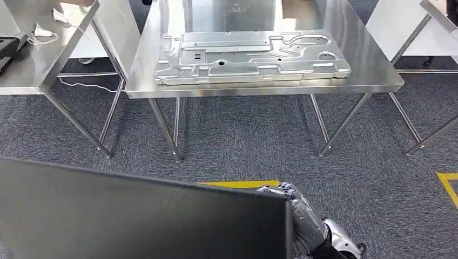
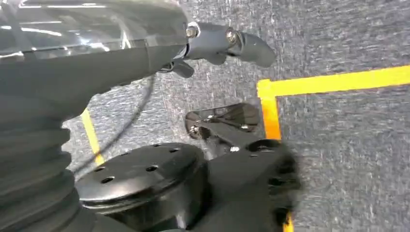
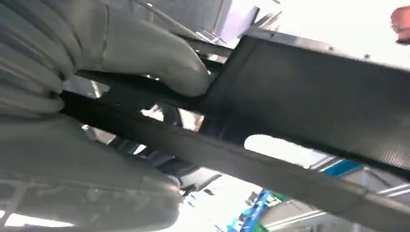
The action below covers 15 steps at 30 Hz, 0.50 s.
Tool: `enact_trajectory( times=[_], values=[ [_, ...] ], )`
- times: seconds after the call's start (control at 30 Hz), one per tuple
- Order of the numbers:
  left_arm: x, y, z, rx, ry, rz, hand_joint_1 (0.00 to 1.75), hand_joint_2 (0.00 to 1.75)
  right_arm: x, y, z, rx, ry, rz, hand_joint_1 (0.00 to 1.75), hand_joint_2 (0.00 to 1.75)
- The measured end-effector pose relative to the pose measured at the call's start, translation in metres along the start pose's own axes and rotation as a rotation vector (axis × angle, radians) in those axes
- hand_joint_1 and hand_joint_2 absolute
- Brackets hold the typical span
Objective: Take the parts from the cabinet and place them on the table.
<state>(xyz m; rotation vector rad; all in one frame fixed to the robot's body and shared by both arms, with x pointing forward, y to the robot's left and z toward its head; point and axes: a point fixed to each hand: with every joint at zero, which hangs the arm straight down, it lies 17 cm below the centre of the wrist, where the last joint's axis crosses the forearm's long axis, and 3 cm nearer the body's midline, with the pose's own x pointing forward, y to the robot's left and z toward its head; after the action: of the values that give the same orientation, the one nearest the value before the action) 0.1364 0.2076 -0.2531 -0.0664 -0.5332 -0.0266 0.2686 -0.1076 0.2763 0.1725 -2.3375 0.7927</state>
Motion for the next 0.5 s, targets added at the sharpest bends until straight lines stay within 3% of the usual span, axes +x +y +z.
enact_trajectory(
  times=[0.5],
  values=[
    [-0.0001,0.0013,0.0,0.004,0.0,0.006,0.0,1.75,-0.0024,-0.0041,-0.0002,0.01,0.008,-0.021,1.75,1.75]
  ],
)
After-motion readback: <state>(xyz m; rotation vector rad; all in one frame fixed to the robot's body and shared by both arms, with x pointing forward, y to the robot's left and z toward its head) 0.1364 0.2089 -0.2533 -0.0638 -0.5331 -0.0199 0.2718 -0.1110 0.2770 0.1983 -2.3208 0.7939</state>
